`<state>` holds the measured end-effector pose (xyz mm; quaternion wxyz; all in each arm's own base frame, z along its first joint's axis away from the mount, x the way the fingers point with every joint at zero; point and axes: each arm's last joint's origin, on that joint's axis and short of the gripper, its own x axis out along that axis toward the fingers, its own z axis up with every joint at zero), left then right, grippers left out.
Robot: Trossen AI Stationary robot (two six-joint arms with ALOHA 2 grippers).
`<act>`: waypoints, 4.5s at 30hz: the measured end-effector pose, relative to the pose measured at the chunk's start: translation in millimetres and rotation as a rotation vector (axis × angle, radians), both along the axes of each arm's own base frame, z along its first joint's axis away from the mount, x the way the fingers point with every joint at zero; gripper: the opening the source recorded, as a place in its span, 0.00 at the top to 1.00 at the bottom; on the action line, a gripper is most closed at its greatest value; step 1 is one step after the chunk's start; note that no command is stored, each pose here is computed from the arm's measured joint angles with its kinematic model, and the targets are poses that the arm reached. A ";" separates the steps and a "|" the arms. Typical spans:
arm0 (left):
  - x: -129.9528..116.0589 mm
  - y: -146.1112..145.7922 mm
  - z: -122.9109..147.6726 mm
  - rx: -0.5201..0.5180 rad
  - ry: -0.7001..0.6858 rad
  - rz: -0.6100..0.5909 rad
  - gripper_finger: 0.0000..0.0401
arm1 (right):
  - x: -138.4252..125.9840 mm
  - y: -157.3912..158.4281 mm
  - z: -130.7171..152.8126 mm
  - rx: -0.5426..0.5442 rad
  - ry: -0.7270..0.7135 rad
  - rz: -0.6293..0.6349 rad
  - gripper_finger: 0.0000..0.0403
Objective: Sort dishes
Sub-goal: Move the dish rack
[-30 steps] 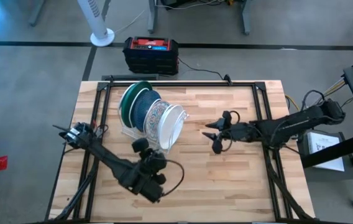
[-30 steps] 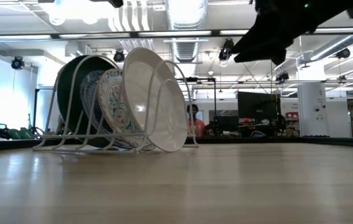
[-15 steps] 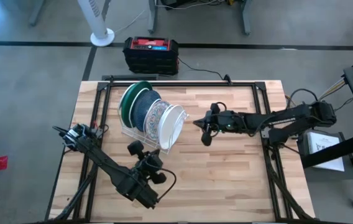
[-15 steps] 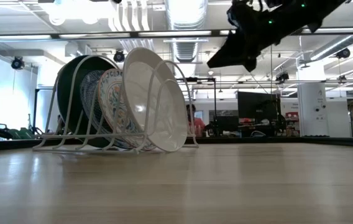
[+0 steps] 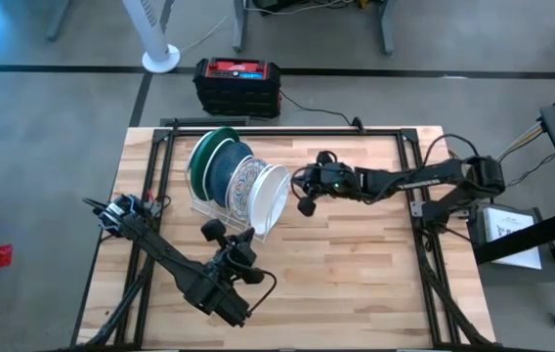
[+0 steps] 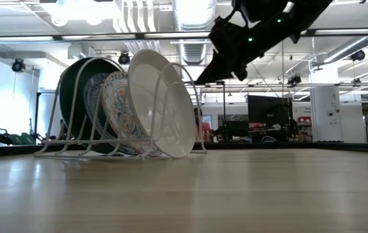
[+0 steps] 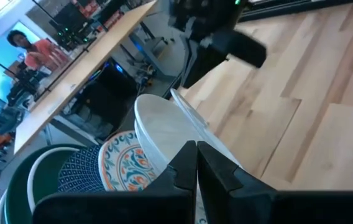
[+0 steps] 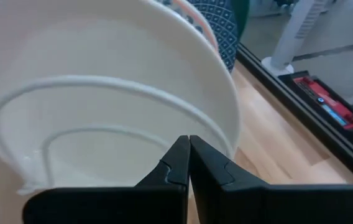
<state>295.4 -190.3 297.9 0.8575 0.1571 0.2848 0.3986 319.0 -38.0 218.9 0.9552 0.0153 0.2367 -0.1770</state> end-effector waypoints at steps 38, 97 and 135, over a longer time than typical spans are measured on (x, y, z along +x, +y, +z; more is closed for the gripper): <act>4.3 9.7 5.7 0.164 -0.075 -0.011 1.00 | 20.0 -62.2 -16.5 -0.061 0.035 -0.131 1.00; -6.9 92.6 34.2 0.320 -0.192 0.171 1.00 | -27.1 -27.0 35.2 0.020 -0.274 0.254 1.00; 92.9 126.5 129.9 0.052 -0.025 -0.764 1.00 | -128.5 60.6 95.5 -0.141 -0.438 0.398 1.00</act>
